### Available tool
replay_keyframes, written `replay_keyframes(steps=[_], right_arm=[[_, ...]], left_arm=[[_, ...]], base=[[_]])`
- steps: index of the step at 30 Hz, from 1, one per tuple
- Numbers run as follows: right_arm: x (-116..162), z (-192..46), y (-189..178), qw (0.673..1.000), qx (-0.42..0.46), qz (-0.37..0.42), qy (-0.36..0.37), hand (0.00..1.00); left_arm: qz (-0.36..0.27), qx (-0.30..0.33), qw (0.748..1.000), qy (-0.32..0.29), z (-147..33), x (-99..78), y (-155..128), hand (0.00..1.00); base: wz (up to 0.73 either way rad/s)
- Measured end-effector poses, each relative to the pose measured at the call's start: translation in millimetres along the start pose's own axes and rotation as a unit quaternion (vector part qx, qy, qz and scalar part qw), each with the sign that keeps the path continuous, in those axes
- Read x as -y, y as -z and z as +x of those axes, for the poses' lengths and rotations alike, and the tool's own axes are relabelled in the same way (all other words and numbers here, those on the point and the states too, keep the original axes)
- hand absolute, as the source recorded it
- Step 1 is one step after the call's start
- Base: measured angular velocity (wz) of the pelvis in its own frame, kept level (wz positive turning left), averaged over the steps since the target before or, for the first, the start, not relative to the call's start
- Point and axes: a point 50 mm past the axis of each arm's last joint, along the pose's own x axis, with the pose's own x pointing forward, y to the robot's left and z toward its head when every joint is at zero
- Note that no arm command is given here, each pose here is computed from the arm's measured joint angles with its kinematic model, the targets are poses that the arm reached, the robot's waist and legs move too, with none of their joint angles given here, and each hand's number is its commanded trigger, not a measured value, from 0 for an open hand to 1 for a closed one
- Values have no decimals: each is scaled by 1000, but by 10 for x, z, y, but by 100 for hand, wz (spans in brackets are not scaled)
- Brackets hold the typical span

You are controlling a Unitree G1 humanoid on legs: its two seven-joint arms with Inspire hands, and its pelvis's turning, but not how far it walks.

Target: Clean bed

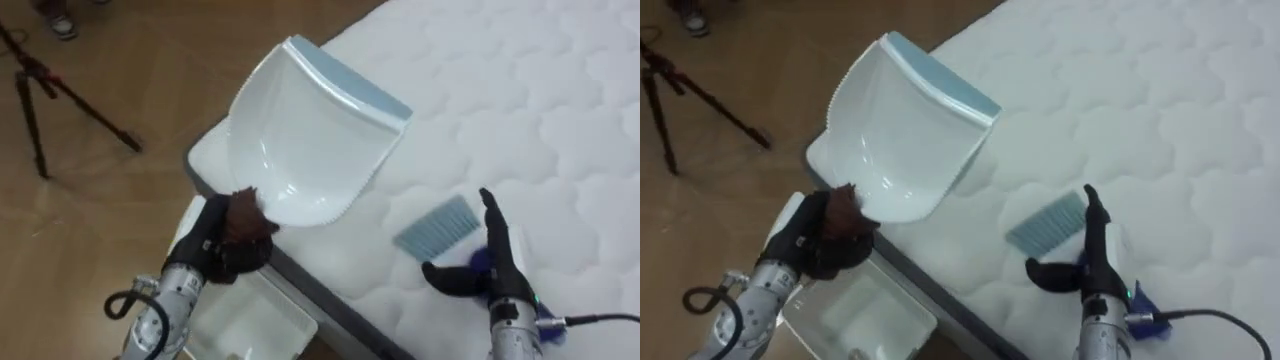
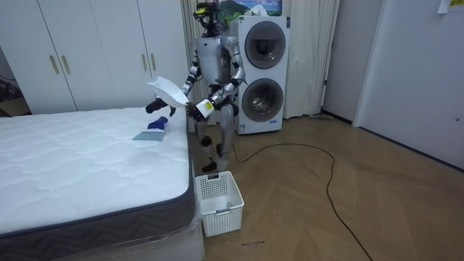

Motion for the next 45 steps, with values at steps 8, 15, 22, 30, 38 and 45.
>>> replay_keyframes(steps=[8, 15, 22, 30, 38, 45], right_arm=[[-30, 6, -13, 998, 16, -31, -47, 0], [-9, 25, 0, 994, 23, -61, -82, 0], [-22, -32, 131, 991, -7, -66, -115, 0], [-32, -247, 529, 982, -107, -64, -142, 0], [-20, -382, 721, 974, -161, -60, -151, 0], [159, -618, 1112, 952, -282, -32, -113, 0]], left_arm=[[-2, -13, 1000, 12, -67, 57, 74, 100], [-4, -23, 999, 31, -118, 112, 127, 100], [-12, -59, 997, 44, -312, 184, 323, 100], [-16, -119, 992, 40, -508, 191, 601, 0], [-9, -202, 978, 43, -682, 185, 956, 0], [-26, -297, 954, 32, -1025, 195, 1319, 0]], base=[[-68], [-77], [-87], [-47], [-6], [13]])
